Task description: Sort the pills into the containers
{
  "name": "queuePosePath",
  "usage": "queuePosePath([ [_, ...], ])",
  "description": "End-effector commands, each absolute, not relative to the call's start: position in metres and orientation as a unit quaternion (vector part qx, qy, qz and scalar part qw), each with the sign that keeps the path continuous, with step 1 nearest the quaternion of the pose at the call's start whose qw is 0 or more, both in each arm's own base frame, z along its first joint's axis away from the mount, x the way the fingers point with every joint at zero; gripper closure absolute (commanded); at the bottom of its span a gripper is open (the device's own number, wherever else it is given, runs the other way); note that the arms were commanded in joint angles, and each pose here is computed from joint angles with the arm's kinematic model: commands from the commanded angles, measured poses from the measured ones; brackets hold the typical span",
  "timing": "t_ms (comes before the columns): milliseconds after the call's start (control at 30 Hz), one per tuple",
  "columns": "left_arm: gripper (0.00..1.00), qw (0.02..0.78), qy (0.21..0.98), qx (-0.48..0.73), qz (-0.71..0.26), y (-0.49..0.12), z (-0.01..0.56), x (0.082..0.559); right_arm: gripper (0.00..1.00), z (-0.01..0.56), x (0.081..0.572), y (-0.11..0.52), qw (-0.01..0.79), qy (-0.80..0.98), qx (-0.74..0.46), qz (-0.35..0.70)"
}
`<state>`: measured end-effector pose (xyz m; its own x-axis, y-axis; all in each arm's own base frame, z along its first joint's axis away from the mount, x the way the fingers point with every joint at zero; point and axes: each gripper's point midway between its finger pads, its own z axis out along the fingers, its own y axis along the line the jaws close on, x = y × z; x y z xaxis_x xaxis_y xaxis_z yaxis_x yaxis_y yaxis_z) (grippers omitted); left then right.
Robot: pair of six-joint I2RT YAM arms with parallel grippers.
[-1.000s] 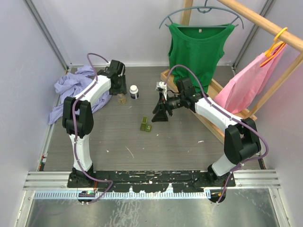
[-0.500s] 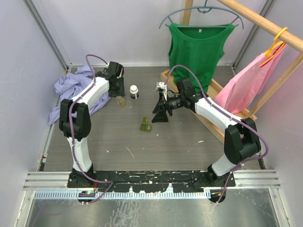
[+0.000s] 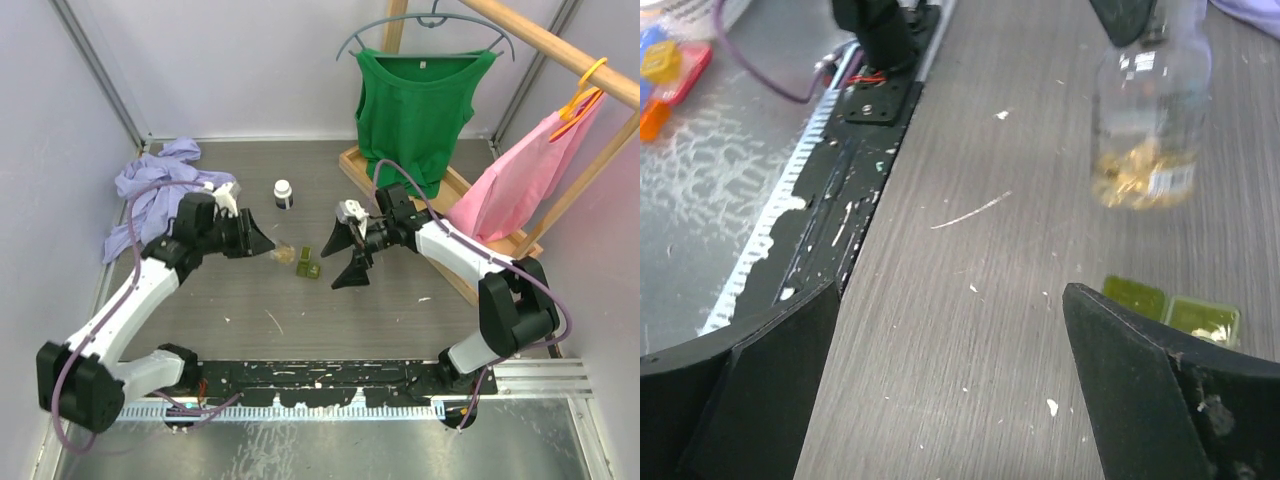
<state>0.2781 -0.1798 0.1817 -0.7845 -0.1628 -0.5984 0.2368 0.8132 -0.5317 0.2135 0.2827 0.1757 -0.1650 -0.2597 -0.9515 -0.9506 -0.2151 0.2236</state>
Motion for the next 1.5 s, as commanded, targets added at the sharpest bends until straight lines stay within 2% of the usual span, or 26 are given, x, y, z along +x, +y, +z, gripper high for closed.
queuePosePath([
  [0, 1.0, 0.351, 0.804, 0.073, -0.474, -0.23, 0.234, 0.239, 0.0, 0.204, 0.187, 0.28, 0.382, 0.394, -0.627, 0.553],
  [267, 1.0, 0.36, 0.78, 0.085, -0.504, -0.251, 0.23, 0.208, 0.0, 0.201, 0.197, 0.28, 0.367, 0.429, -0.638, 0.523],
  [400, 1.0, 0.355, 0.775, 0.081, -0.516, -0.26, 0.229, 0.212, 0.0, 0.201, 0.216, 0.287, 0.369, 0.494, -0.608, 0.5],
  [867, 1.0, 0.356, 0.751, 0.05, -0.554, -0.288, 0.238, 0.223, 0.01, 0.193, 0.208, 0.305, 0.357, 0.507, -0.595, 0.512],
  [1000, 1.0, 0.353, 0.749, 0.047, -0.559, -0.29, 0.238, 0.224, 0.04, 0.194, 0.209, 0.306, 0.355, 0.51, -0.59, 0.515],
  [1333, 1.0, 0.349, 0.751, 0.04, -0.559, -0.292, 0.235, 0.226, 0.2, 0.201, 0.21, 0.309, 0.353, 0.515, -0.577, 0.526],
  [1467, 1.0, 0.35, 0.749, 0.038, -0.561, -0.291, 0.237, 0.226, 0.2, 0.2, 0.212, 0.309, 0.355, 0.519, -0.577, 0.522],
])
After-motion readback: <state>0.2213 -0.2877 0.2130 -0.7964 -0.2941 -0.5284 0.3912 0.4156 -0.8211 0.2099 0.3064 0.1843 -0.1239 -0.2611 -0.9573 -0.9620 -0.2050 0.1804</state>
